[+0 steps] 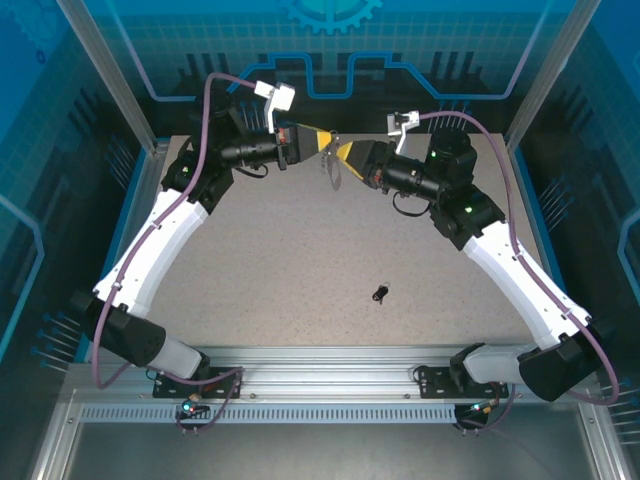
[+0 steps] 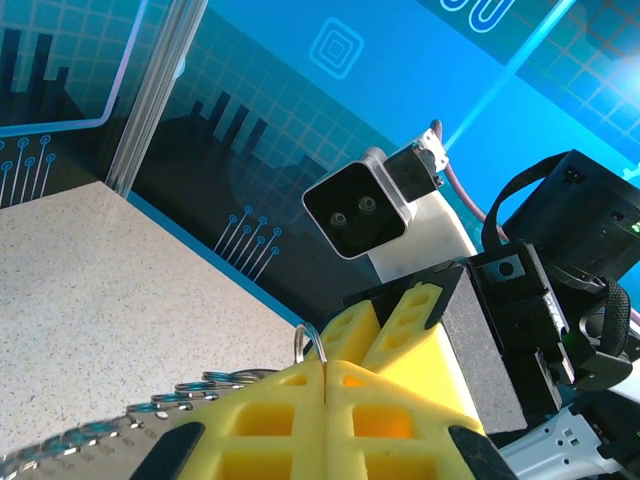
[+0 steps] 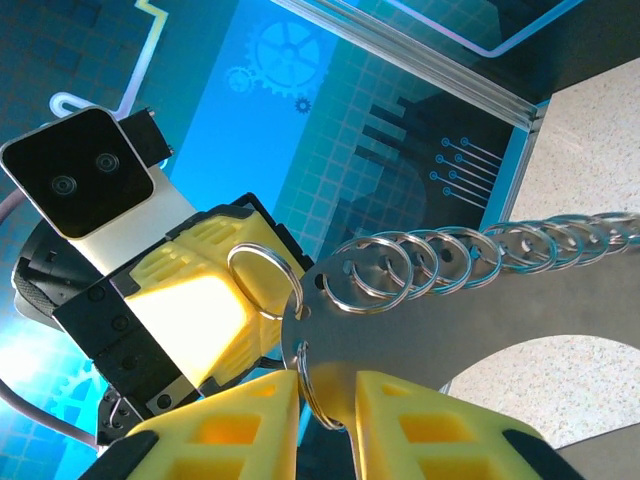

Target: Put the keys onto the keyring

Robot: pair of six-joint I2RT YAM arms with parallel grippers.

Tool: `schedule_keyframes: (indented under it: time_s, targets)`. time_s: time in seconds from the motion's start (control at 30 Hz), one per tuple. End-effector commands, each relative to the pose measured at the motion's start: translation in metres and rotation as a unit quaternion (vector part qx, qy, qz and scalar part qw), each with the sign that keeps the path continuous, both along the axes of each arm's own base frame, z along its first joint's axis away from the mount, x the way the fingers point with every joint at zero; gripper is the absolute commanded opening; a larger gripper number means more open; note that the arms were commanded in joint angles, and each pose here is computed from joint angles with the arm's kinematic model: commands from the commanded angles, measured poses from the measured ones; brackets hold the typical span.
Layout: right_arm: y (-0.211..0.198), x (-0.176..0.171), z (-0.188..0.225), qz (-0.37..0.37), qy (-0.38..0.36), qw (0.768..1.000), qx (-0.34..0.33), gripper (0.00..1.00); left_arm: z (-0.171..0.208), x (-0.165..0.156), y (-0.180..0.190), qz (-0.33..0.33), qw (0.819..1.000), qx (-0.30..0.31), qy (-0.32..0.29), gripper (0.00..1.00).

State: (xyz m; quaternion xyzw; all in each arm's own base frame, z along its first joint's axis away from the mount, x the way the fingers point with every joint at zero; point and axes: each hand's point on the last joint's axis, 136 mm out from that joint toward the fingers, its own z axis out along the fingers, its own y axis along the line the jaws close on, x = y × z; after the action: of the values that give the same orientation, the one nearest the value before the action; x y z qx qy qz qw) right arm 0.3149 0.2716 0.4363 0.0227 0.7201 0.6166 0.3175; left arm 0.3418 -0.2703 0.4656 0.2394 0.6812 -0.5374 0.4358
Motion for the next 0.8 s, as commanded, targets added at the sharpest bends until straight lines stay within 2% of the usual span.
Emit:
schedule_keyframes:
  time_s: [0.0,0.23,0.77]
  targets:
    - [-0.002,0.005,0.005,-0.004,-0.004,1.000,-0.004,0.17,0.005,-0.004,0.002,-0.006,1.000,-0.001,-0.023,0.00]
    - [-0.004,0.006,0.005,-0.005,-0.004,1.000,-0.009,0.00,0.000,-0.003,0.002,-0.006,1.000,0.004,-0.020,0.00]
    - [-0.013,0.010,0.024,-0.011,-0.017,1.000,0.022,0.00,-0.008,0.002,0.002,0.001,1.000,0.011,-0.014,0.00]
